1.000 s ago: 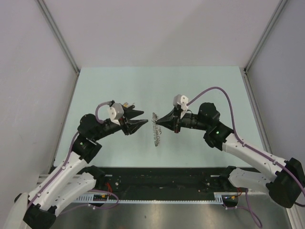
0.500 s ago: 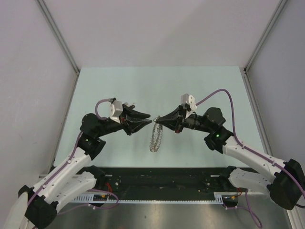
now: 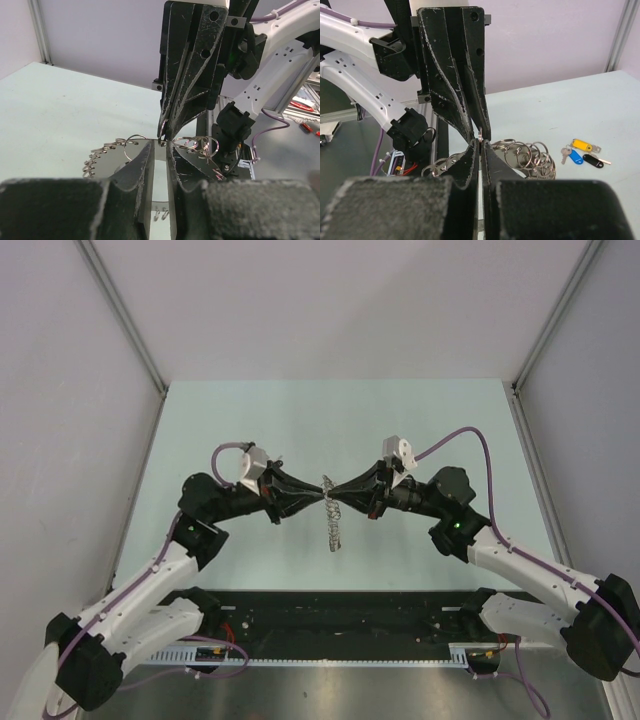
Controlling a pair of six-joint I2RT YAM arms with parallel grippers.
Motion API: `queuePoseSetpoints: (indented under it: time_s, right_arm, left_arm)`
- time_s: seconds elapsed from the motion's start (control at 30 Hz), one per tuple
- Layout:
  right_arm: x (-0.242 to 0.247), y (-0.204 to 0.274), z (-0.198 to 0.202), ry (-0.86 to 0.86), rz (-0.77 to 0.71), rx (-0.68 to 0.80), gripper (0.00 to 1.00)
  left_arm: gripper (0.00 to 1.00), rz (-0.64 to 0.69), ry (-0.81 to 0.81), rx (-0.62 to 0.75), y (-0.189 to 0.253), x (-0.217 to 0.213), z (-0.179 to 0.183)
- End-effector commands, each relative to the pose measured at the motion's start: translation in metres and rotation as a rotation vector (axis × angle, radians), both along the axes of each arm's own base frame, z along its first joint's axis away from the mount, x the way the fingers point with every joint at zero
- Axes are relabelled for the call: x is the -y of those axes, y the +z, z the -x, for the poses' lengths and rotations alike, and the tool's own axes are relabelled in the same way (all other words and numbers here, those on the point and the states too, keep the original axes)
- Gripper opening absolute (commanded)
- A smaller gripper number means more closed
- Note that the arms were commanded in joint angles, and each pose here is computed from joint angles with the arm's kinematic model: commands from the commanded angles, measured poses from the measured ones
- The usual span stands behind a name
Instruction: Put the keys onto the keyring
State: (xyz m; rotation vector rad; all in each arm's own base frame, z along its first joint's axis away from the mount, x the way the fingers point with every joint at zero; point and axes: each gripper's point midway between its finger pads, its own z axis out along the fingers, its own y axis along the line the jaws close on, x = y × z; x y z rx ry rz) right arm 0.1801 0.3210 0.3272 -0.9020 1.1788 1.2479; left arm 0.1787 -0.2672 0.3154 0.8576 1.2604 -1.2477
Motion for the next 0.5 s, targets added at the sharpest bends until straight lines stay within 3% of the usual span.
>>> queuePoseSetpoints:
  time_s: [0.0, 0.47]
  right_arm:
    - [0.002, 0.024, 0.008, 0.019, -0.069, 0.070, 0.00]
    - [-0.004, 0.020, 0.012, 0.060, -0.064, 0.067, 0.00]
  left_arm:
    - [0.18, 0.022, -0.053, 0.017, 0.007, 0.001, 0.008]
    - [0.04, 0.011, -0.173, -0.015, 0.005, 0.008, 0.022]
